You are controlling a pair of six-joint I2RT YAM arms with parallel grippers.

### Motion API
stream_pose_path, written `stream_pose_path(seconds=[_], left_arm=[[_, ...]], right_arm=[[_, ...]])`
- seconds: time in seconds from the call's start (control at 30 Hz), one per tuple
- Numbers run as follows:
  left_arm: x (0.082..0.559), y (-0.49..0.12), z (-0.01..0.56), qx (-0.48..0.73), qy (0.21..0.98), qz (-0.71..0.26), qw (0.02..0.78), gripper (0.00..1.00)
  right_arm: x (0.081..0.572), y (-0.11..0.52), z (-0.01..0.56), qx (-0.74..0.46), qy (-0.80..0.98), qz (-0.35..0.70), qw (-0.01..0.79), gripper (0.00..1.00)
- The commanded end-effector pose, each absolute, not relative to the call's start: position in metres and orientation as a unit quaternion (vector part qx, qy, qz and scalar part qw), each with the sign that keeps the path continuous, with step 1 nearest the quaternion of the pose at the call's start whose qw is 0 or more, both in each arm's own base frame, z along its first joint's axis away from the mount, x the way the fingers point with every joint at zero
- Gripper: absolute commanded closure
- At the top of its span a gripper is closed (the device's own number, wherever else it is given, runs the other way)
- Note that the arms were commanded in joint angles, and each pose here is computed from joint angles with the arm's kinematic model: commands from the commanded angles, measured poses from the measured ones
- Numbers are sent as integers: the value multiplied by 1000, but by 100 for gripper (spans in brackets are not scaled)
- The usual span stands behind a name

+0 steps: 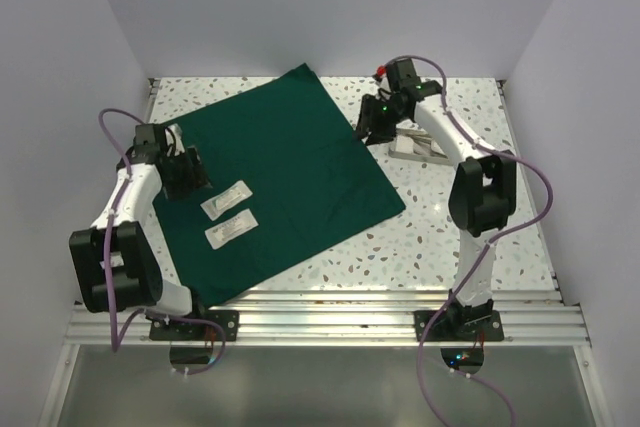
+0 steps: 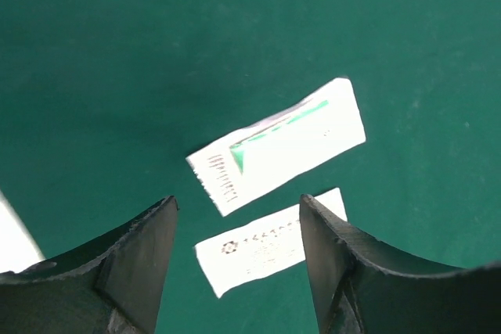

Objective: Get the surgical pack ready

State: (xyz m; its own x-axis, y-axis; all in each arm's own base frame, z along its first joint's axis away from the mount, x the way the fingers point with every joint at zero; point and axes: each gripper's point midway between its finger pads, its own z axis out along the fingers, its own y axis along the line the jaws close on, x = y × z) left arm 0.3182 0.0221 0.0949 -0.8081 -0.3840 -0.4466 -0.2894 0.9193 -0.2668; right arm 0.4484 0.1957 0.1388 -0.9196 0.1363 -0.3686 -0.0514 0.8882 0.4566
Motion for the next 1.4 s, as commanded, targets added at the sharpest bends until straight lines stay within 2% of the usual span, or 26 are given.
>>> stream_pose_path(seconds=[0.0, 0.2, 0.37, 0.43, 0.47, 0.57, 0.8, 1.03, 1.27, 1.37], left_arm=[[332, 11, 94, -149, 943, -130, 269, 33], [297, 8, 76, -249, 939, -120, 204, 32], [257, -4, 51, -296, 938, -123, 130, 33], [256, -11, 51, -292, 936, -143, 135, 35], [254, -13, 51, -288, 937, -148, 135, 40], [262, -20, 60, -234, 949, -141, 156, 45], [276, -43, 83, -79, 975, 44, 201, 39], [271, -87, 76, 76, 958, 183, 208, 41], [272, -114, 59, 162, 927, 258, 219, 44], [275, -116, 53, 178, 918, 274, 223, 49]], right_arm=[[407, 227, 157, -24, 945, 279, 167, 52], [355, 255, 132, -67, 946, 298, 113, 52], [348, 258, 123, -68, 945, 305, 102, 52], [347, 259, 122, -70, 943, 310, 98, 52], [346, 260, 122, -73, 943, 311, 97, 52], [345, 260, 118, -73, 943, 312, 89, 52], [345, 266, 117, -75, 941, 320, 83, 52], [342, 265, 118, -79, 941, 320, 83, 52], [333, 260, 118, -82, 941, 317, 85, 52], [332, 259, 121, -84, 940, 318, 87, 52]])
